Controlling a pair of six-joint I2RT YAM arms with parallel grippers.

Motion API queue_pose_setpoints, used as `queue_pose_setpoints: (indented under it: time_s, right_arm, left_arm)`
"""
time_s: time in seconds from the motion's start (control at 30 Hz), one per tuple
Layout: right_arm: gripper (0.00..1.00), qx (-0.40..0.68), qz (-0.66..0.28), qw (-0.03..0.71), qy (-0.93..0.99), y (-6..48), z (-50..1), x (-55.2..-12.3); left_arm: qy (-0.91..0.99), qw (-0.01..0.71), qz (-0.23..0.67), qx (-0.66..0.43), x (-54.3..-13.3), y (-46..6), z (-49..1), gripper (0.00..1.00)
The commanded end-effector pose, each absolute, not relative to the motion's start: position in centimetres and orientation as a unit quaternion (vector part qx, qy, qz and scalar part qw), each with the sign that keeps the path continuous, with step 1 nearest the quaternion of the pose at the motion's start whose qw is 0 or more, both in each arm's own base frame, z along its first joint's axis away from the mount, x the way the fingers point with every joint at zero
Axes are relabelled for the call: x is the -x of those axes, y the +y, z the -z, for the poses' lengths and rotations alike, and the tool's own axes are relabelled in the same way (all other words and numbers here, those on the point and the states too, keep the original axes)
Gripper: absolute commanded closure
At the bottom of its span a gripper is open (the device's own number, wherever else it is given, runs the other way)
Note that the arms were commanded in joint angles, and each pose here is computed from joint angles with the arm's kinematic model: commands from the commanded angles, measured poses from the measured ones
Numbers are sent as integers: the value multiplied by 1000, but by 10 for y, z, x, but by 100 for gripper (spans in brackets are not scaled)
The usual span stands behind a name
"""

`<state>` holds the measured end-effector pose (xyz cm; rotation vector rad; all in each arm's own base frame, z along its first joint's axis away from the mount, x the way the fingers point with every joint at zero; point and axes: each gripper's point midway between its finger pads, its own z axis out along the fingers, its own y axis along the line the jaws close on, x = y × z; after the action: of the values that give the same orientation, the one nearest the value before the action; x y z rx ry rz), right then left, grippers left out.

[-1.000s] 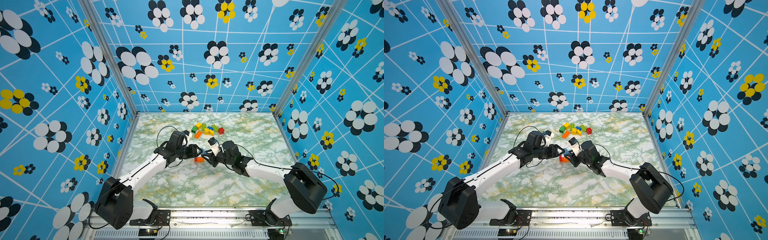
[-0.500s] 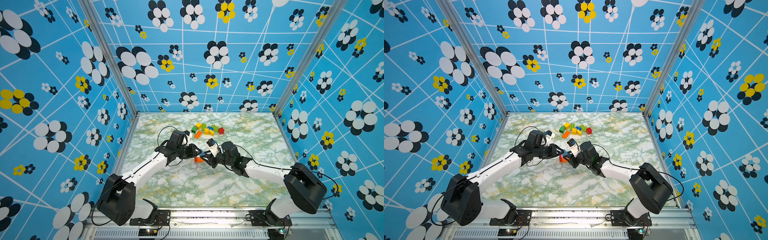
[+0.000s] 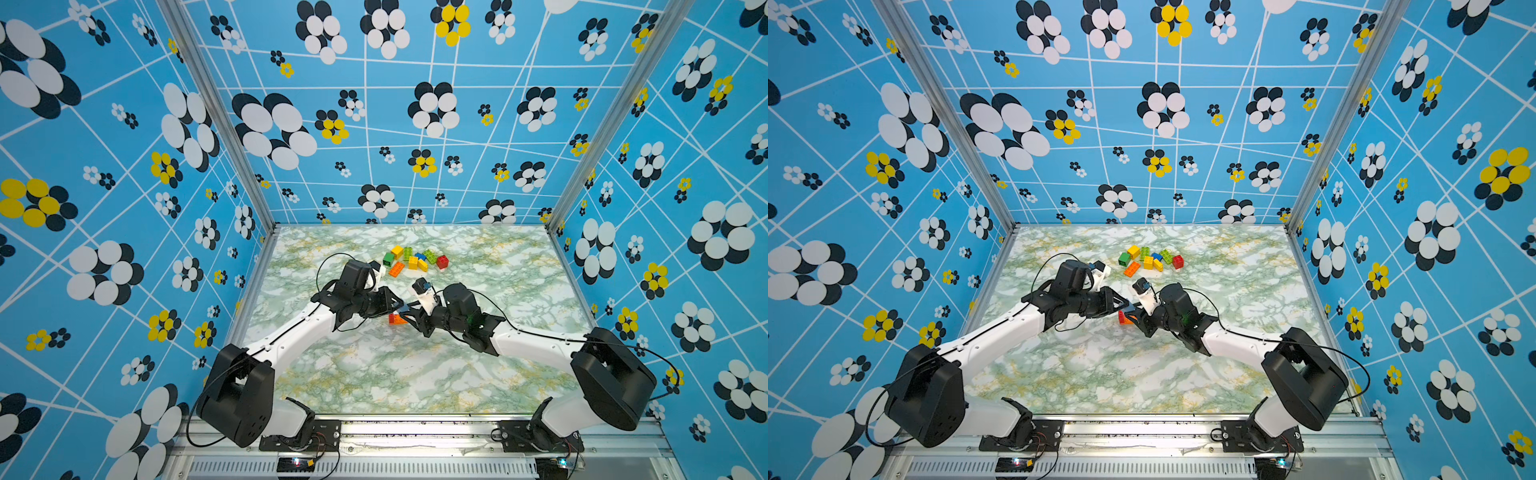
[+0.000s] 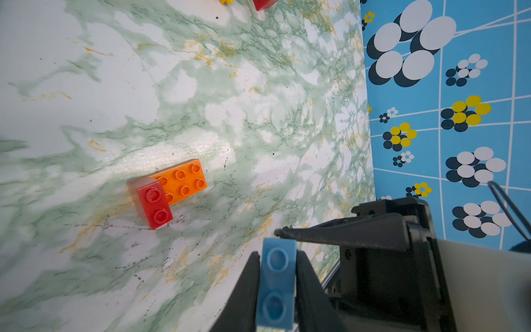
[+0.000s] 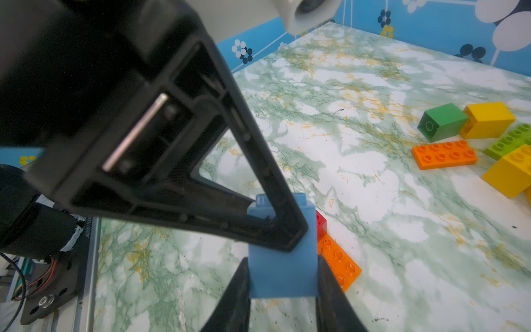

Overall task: Assemble the letter p with lego
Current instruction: Pick up the lego brick from the center of the board, then assemble the lego brick with the lego brick.

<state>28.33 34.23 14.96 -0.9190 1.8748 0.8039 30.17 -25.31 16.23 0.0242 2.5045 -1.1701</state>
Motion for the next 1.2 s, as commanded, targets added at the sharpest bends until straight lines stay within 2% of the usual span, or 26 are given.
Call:
queue_pose_setpoints:
  time_s: [0.0, 0.07, 0.1, 0.2, 0.3, 0.43, 0.53, 0.67, 0.77, 0.9, 1.07, 1.17]
  right_arm:
    - [93, 374, -323, 448, 745, 344, -158, -280]
    - [88, 363, -316, 453, 750, 341, -160, -284]
    - [80, 355, -314, 456, 753, 340, -163, -287]
    - [67, 323, -314, 468, 760, 335, -174, -292]
    - [46, 290, -308, 483, 767, 323, -185, -294]
    - [27, 247, -262, 508, 783, 290, -196, -296]
    - [14, 188, -176, 531, 807, 247, -201, -304]
    - [10, 115, -62, 547, 827, 187, -205, -311]
    - [9, 76, -25, 554, 828, 157, -208, -309]
    - [7, 1, -14, 569, 822, 116, -210, -303]
    - [5, -85, -21, 575, 813, 76, -204, -295]
    - [5, -98, -23, 578, 810, 68, -206, -292]
  left_arm:
    - [885, 191, 425, -5, -305, -254, -165, 81]
    - [883, 190, 429, 0, -305, -255, -164, 85]
    - [883, 193, 429, 4, -306, -255, -164, 87]
    - [891, 207, 404, 10, -307, -255, -161, 92]
    - [900, 220, 375, 23, -308, -255, -157, 97]
    - [928, 238, 278, 73, -310, -238, -136, 99]
    - [946, 235, 205, 91, -307, -231, -121, 100]
    - [949, 270, 132, 101, -305, -234, -115, 100]
    - [941, 308, 93, 108, -306, -240, -115, 100]
    - [927, 359, 37, 101, -308, -252, -114, 100]
    - [919, 384, 6, 94, -310, -266, -105, 100]
    - [915, 393, -13, 94, -314, -269, -100, 100]
